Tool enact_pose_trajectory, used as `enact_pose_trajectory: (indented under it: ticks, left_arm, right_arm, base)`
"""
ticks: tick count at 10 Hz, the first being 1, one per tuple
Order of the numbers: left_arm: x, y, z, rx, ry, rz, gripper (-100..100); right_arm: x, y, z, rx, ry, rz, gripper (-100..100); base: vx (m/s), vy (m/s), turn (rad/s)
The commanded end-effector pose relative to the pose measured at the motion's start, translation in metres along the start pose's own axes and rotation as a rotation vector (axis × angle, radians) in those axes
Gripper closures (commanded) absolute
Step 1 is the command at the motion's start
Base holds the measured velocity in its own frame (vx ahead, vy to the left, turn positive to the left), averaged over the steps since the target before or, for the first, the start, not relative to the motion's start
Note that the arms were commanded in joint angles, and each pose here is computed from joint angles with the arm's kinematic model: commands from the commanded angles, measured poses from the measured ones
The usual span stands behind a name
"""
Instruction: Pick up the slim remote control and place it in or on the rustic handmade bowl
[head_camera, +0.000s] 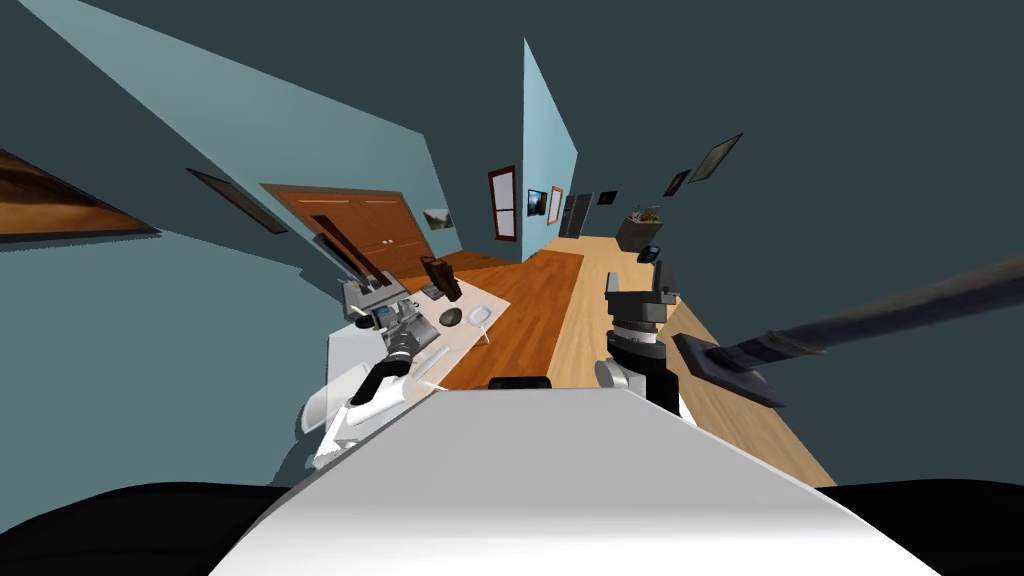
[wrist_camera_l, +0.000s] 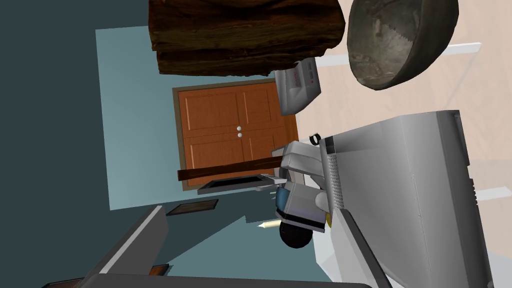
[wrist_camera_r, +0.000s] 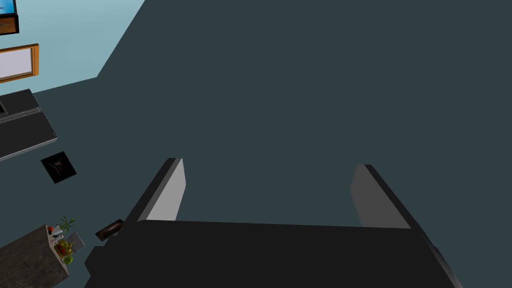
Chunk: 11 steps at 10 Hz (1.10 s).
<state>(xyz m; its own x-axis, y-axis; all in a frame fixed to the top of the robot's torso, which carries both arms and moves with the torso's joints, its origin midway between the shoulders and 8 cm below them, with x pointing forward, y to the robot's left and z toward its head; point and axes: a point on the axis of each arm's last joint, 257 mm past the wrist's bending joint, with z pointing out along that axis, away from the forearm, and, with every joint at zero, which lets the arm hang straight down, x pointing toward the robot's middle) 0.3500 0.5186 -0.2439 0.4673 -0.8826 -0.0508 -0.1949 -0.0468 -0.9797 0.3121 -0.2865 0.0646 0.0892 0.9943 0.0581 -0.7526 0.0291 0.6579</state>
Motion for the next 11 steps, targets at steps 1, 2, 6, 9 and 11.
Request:
enact_pose_trajectory:
  ticks: [1,2,6,9,11]
  left_arm:
    - [-0.015,0.021,0.001,-0.065,-0.031,-0.036,-100]
    - [-0.016,0.025,0.001,-0.08,-0.032,-0.036,-100]
    - [-0.042,0.067,-0.002,-0.209,-0.091,-0.109,-100]
    - [-0.054,0.095,-0.007,-0.297,-0.123,-0.148,-100]
    - [-0.064,0.119,-0.013,-0.375,-0.153,-0.186,-100]
  right_arm:
    - [0.0,0.0,0.0,0.0,0.0,0.0,0]
    - [0.0,0.0,0.0,0.0,0.0,0.0,0]
    - [0.0,0.0,0.0,0.0,0.0,0.0,0]
    - [0.0,0.0,0.0,0.0,0.0,0.0,0]
    - [0.0,0.0,0.0,0.0,0.0,0.0,0]
  base:
    - [0.003,0.003,-0.138]
    - [0.003,0.009,-0.08]
    - [0.006,0.013,-0.093]
    - [0.01,0.024,-0.095]
    - [0.01,0.028,-0.112]
